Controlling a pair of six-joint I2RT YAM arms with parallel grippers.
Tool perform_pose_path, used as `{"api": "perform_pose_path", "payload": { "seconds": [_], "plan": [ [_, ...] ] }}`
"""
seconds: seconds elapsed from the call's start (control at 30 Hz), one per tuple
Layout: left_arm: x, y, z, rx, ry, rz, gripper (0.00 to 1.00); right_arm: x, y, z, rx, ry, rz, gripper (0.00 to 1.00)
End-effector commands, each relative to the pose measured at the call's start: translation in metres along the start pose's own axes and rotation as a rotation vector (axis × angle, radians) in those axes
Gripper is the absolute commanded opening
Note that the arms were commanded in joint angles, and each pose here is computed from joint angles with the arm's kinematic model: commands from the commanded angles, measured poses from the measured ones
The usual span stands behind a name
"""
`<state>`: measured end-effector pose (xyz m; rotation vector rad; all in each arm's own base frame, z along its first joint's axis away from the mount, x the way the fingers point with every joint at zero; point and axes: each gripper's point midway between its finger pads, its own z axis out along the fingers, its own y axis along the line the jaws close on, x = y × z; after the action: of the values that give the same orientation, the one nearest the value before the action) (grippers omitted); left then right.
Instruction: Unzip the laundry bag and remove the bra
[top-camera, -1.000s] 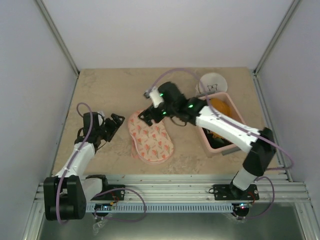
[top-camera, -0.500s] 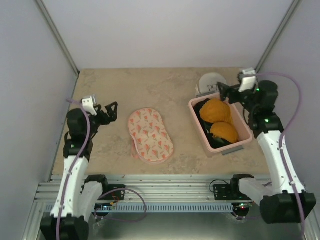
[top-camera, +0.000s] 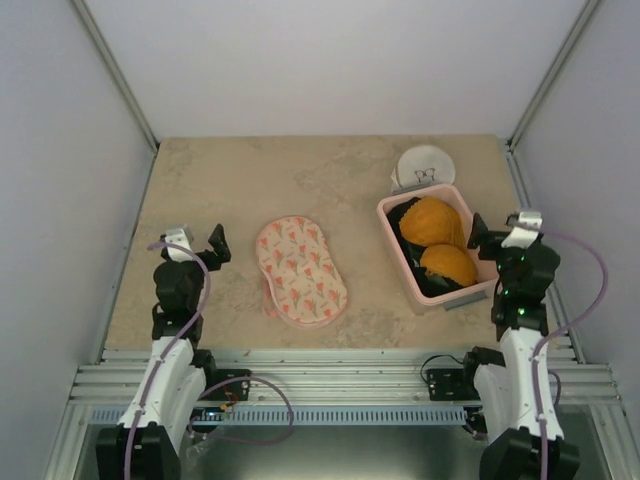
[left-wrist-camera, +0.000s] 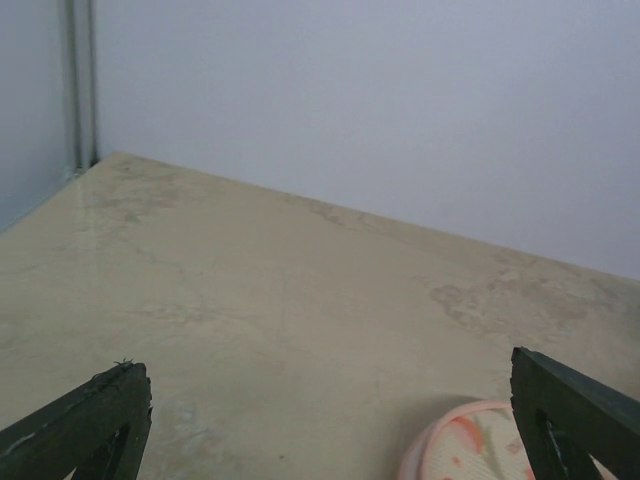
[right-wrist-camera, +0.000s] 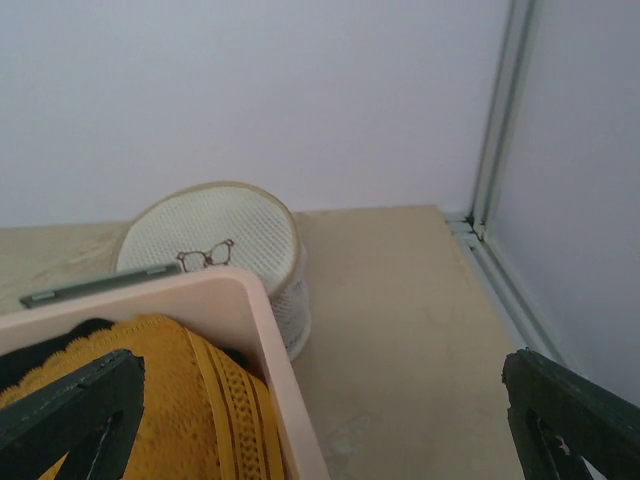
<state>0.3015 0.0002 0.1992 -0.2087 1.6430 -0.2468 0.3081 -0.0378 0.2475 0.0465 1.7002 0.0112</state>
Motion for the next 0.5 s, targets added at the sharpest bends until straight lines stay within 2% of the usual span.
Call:
{"api": "perform_pose_path", "payload": {
  "seconds": [0.0, 0.2, 0.47],
  "plan": [
    [-0.019, 0.008, -0.005, -0.044, -0.139, 0.077, 0.99, -0.010, -0.014, -0.017, 0.092, -0.156, 0.040, 0.98],
    [0.010, 0.015, 0.000, -0.055, -0.050, 0.075, 0.99, 0.012, -0.022, -0.027, 0.149, -0.161, 0.091, 0.98],
    [0.018, 0.011, 0.001, -0.023, -0.024, 0.089, 0.99, 0.015, -0.018, -0.027, 0.129, -0.154, 0.083, 0.98]
  ]
}}
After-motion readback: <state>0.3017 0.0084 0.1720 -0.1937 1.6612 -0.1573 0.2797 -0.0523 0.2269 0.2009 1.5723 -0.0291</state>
